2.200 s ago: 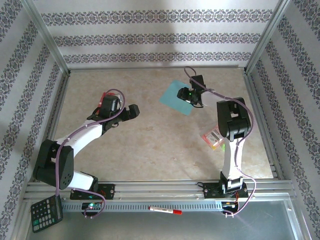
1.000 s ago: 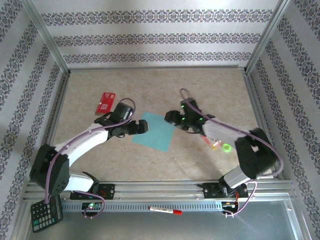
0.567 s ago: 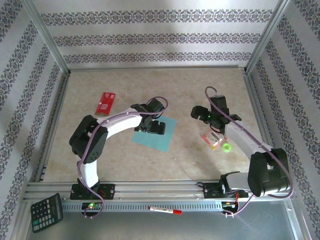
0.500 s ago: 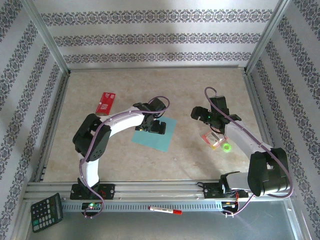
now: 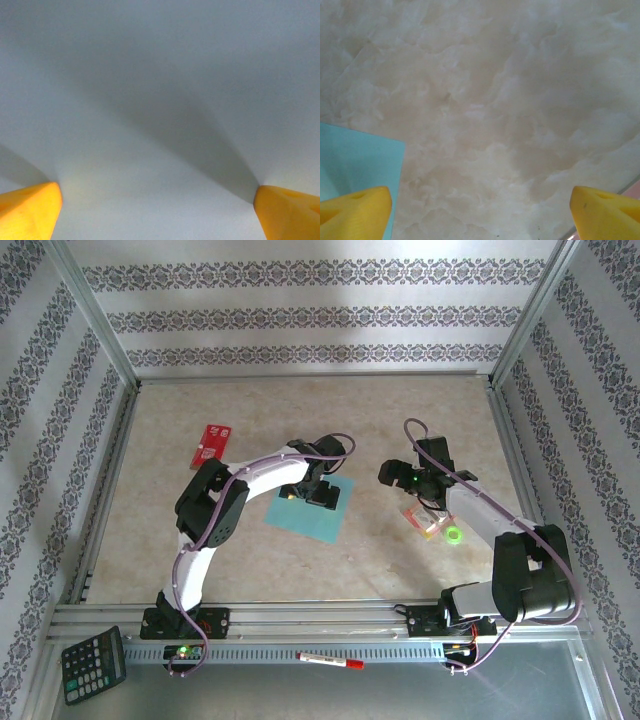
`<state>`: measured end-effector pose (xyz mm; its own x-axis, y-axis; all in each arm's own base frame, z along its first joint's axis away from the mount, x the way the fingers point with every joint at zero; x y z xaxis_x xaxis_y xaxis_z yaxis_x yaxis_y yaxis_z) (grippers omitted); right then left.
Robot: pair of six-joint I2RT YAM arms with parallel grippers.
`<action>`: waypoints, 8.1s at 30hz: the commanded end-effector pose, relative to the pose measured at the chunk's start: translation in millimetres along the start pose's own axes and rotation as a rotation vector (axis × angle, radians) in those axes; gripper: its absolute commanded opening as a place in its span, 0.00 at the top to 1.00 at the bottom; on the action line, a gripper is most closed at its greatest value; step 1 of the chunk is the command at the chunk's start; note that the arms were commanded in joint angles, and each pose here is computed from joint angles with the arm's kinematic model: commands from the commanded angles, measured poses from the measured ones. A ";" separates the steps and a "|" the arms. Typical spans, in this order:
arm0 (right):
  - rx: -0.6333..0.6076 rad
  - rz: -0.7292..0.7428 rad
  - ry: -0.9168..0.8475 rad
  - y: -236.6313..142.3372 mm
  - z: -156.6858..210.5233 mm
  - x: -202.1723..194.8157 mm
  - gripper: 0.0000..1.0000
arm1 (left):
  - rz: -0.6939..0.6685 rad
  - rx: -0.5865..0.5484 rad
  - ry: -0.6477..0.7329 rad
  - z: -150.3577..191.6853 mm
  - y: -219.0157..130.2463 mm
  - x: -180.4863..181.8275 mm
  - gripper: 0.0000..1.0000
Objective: Fold a paper plane with a square sheet of paper (pick it up from the middle)
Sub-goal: First fold the square sheet of paper in half at the center of the table, then hold the square sheet of paper at the center of the table.
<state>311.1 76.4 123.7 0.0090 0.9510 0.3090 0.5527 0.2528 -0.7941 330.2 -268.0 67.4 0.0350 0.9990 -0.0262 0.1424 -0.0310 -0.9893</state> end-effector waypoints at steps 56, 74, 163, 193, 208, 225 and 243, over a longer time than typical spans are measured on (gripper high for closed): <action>0.114 -0.402 -0.184 -25.1 34.1 76.3 0.17 | 0.954 -0.039 -0.275 36.3 -58.3 -9.7 0.82; 0.218 -0.514 -0.095 33.4 54.1 127.9 0.51 | 0.708 -0.058 -0.310 55.6 -4.8 23.6 0.74; 0.243 -0.404 -0.060 46.9 46.9 98.0 0.54 | 0.440 -0.014 -0.376 74.9 21.7 52.2 0.73; 0.244 -0.398 -0.033 39.1 51.0 86.9 0.59 | 0.391 0.016 -0.369 80.7 33.6 51.2 0.72; 0.250 -0.400 -0.044 41.1 51.5 91.8 0.62 | 0.368 0.040 -0.342 83.4 36.8 51.6 0.71; 0.266 -0.401 -0.041 44.1 53.9 91.3 0.63 | 0.354 0.055 -0.327 84.9 38.3 52.2 0.70; 0.265 -0.405 -0.041 42.9 54.8 93.2 0.65 | 0.344 0.054 -0.358 87.2 41.7 55.1 0.71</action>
<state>294.8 180.8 91.1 -0.1909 0.7805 0.5953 0.2933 0.6241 -0.7242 277.0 -228.7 58.7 -0.2091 0.8146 -0.5410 0.2370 -0.4945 -0.8362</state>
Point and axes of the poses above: each hand's point on the last joint's axis, 136 mm out from that joint toward the fingers, its own y axis out along the fingers, its own x axis along the line the jaws close on, z = x × y, the point moved 5 cm from there along -y, back along the fingers, and after that the axes turned 10 degrees about -y, right-handed, at the moved point
